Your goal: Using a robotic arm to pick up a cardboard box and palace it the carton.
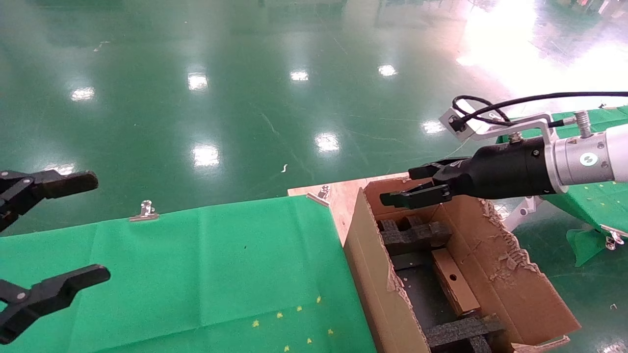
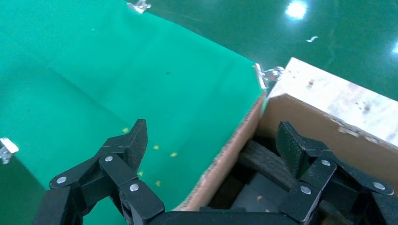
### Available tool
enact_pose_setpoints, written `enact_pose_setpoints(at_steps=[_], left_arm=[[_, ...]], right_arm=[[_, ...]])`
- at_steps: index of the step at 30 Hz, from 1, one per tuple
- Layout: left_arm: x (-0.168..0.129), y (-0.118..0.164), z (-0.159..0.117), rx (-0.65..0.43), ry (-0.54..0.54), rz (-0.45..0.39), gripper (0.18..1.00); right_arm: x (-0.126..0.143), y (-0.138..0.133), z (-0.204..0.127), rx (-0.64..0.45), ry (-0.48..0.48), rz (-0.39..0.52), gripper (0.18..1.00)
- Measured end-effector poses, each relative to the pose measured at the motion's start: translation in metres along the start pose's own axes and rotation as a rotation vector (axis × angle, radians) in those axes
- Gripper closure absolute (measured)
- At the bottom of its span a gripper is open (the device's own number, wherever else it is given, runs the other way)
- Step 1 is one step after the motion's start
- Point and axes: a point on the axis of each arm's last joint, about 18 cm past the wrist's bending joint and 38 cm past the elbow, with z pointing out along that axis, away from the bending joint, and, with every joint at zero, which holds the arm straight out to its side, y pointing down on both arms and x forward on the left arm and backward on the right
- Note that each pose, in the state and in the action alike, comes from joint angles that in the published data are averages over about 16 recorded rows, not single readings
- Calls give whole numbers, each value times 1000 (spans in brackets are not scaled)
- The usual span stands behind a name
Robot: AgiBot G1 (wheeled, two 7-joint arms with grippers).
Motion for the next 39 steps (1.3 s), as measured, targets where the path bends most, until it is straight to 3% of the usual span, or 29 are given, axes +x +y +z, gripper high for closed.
enact_pose_setpoints(at_steps=[12,39], left_arm=[[0,0,0,0,0,0,183],[0,0,0,0,0,0,183]], right_arm=[[-16,-5,11,26,-71,-39,178],[-108,-21,34,262,-444,-282,178]])
